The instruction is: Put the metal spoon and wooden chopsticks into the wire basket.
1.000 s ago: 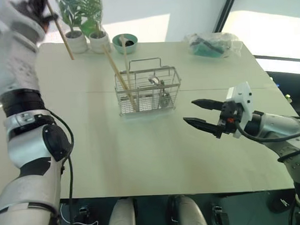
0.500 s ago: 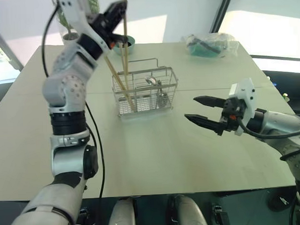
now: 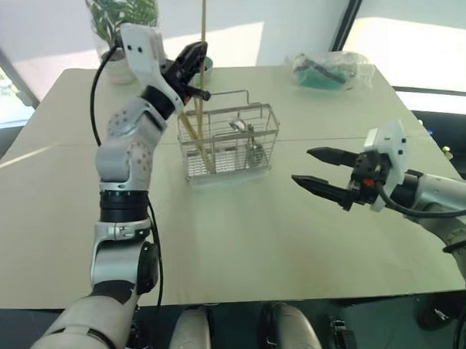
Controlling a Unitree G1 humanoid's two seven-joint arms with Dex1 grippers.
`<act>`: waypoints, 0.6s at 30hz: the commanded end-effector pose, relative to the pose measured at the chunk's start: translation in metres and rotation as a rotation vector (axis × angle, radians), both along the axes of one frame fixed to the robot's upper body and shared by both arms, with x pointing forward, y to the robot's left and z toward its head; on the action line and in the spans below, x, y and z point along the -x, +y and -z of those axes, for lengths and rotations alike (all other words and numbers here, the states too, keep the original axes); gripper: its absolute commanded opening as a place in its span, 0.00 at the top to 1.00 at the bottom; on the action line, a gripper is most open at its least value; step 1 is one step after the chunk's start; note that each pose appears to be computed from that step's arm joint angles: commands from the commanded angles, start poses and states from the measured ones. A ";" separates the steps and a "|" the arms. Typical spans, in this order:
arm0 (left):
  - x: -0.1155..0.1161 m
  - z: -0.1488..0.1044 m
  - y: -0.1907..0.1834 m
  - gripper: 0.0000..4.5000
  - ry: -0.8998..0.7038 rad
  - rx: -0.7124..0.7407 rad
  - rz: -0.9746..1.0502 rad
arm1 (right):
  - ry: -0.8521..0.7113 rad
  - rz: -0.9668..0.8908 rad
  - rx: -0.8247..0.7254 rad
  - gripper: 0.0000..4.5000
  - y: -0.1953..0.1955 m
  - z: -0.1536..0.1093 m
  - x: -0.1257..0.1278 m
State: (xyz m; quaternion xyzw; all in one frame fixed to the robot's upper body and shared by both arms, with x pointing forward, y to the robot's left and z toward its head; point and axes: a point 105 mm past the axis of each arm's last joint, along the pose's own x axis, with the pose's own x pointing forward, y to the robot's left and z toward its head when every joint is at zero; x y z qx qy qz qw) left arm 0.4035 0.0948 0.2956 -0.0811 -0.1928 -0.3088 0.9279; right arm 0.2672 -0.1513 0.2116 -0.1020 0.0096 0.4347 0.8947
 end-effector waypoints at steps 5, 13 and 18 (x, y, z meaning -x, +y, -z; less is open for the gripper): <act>0.007 0.000 0.004 0.18 -0.008 0.031 -0.001 | -0.050 -0.010 0.004 0.24 0.000 -0.013 -0.002; 0.037 -0.042 0.022 0.01 -0.061 -0.093 0.087 | -0.087 0.004 0.024 0.24 -0.008 -0.021 -0.015; 0.067 -0.050 0.052 0.01 -0.050 -0.350 0.165 | -0.100 0.000 0.051 0.24 -0.015 -0.021 -0.024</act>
